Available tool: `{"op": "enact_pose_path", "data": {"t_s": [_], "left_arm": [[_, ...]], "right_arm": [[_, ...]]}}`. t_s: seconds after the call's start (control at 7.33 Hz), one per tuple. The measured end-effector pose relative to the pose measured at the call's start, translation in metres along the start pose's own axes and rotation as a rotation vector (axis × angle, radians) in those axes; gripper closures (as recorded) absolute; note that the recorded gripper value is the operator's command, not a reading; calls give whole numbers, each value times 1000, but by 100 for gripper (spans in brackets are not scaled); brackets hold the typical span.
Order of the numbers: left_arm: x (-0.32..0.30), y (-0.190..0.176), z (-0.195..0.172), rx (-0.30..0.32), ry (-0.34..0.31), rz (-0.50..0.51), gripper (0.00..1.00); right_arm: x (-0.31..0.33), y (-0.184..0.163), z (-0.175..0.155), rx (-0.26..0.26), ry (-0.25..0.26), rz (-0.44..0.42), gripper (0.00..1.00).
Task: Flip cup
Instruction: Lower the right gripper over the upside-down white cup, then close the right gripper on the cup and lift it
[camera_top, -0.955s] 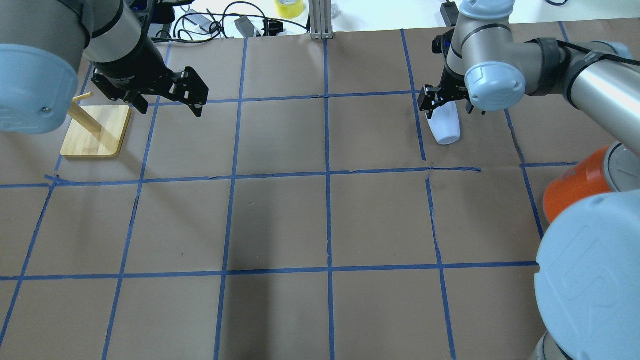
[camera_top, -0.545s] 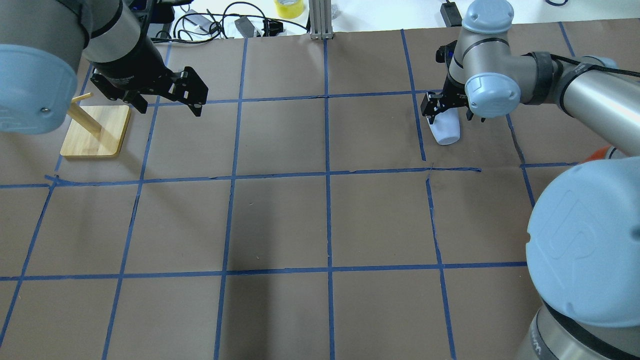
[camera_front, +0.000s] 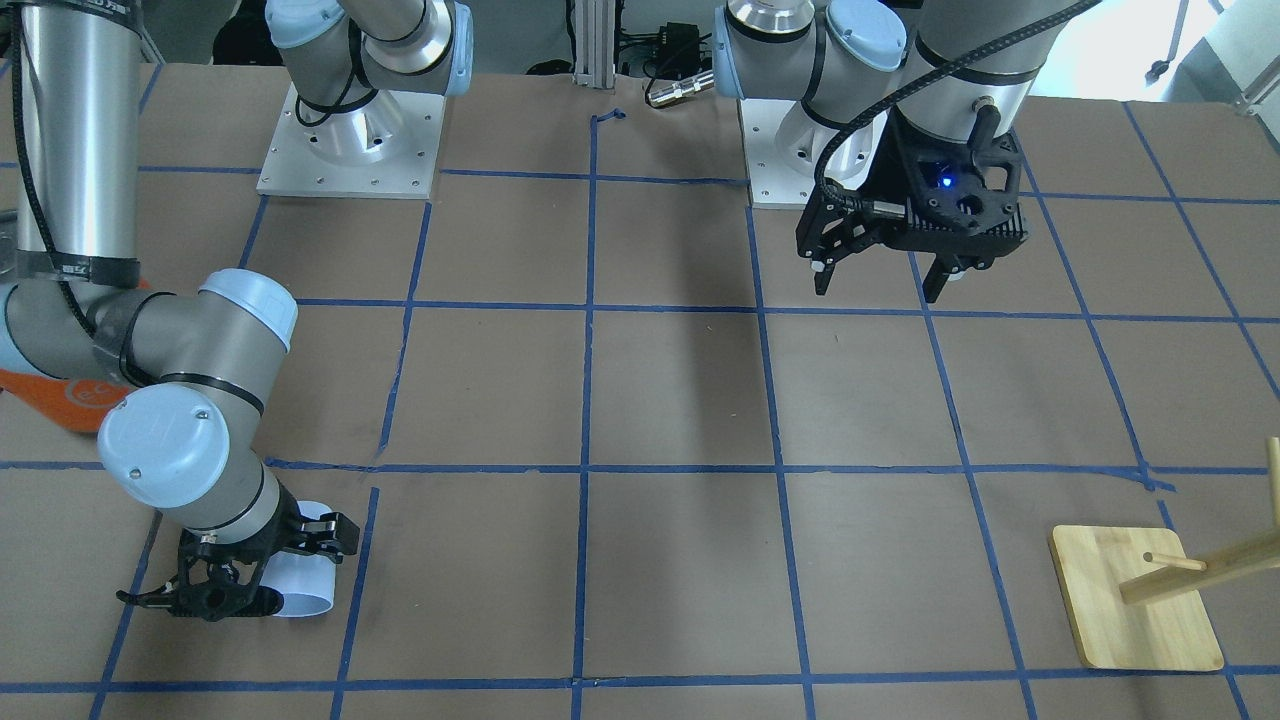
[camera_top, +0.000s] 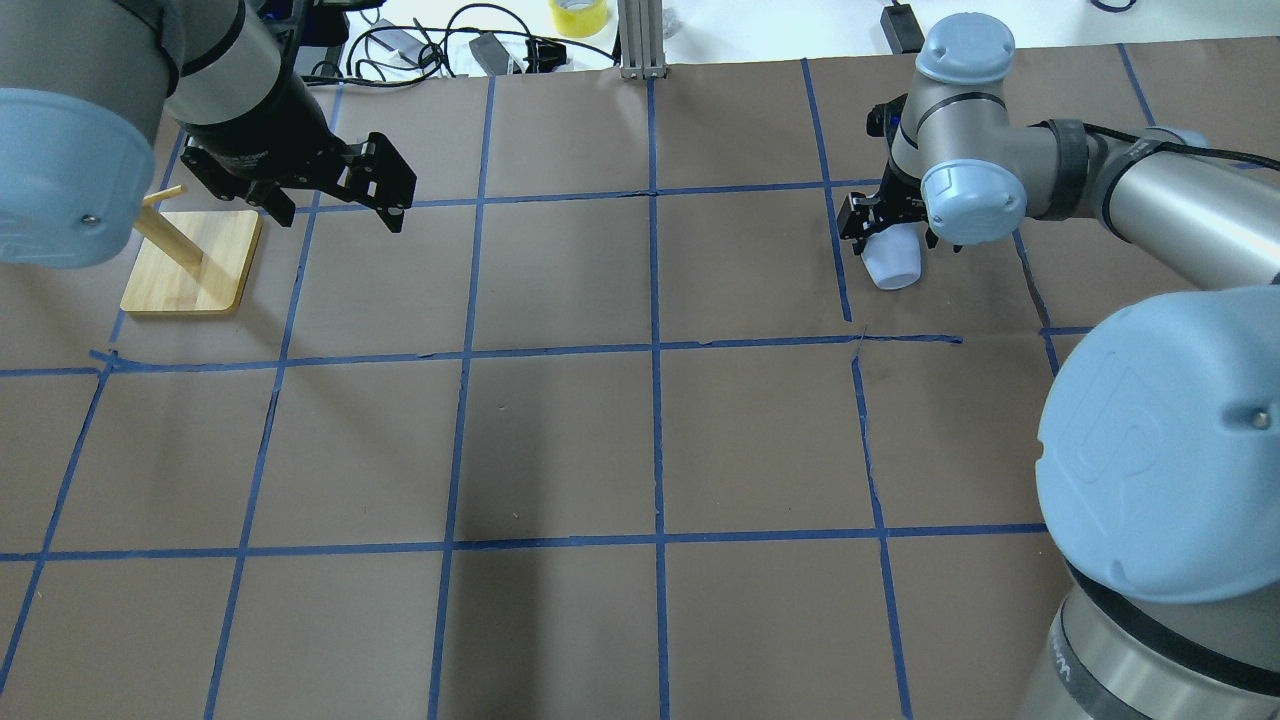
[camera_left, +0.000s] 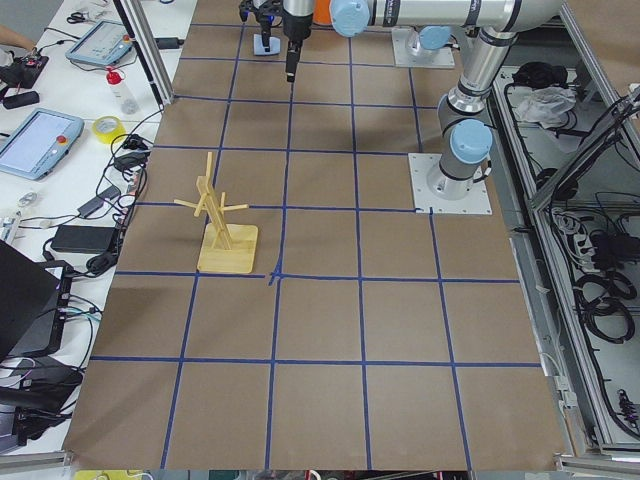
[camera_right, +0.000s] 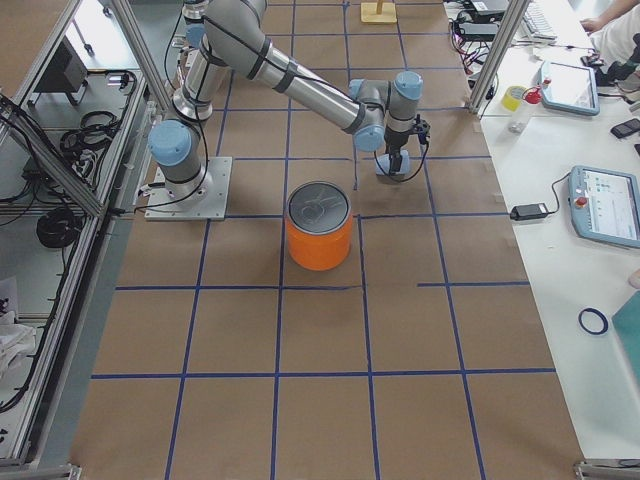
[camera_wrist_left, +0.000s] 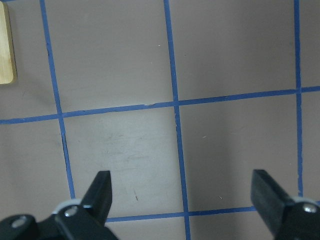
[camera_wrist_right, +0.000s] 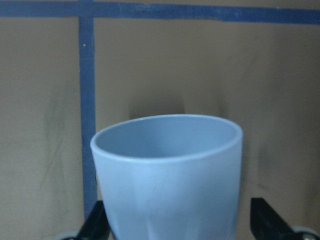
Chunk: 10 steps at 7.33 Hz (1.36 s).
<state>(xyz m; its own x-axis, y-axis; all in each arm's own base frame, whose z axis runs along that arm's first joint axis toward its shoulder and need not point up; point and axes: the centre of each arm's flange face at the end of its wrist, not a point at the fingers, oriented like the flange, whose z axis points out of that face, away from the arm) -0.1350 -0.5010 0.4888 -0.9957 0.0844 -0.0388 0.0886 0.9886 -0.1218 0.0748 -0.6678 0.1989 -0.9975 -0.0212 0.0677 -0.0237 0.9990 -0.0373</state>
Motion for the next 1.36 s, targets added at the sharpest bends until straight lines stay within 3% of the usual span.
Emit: {"op": "enact_pose_path", "data": {"t_s": [0.27, 0.55, 0.95, 1.36], "left_arm": [[0, 0, 0, 0, 0, 1, 0], [0, 0, 0, 0, -1, 1, 0], [0, 0, 0, 1, -1, 1, 0], [0, 0, -1, 1, -1, 0, 0]], "right_arm": [[0, -6, -1, 43, 2, 1, 59], [-2, -8, 2, 51, -29, 7, 75], [-8, -11, -12, 73, -59, 8, 75], [-58, -14, -46, 131, -75, -76, 74]]}}
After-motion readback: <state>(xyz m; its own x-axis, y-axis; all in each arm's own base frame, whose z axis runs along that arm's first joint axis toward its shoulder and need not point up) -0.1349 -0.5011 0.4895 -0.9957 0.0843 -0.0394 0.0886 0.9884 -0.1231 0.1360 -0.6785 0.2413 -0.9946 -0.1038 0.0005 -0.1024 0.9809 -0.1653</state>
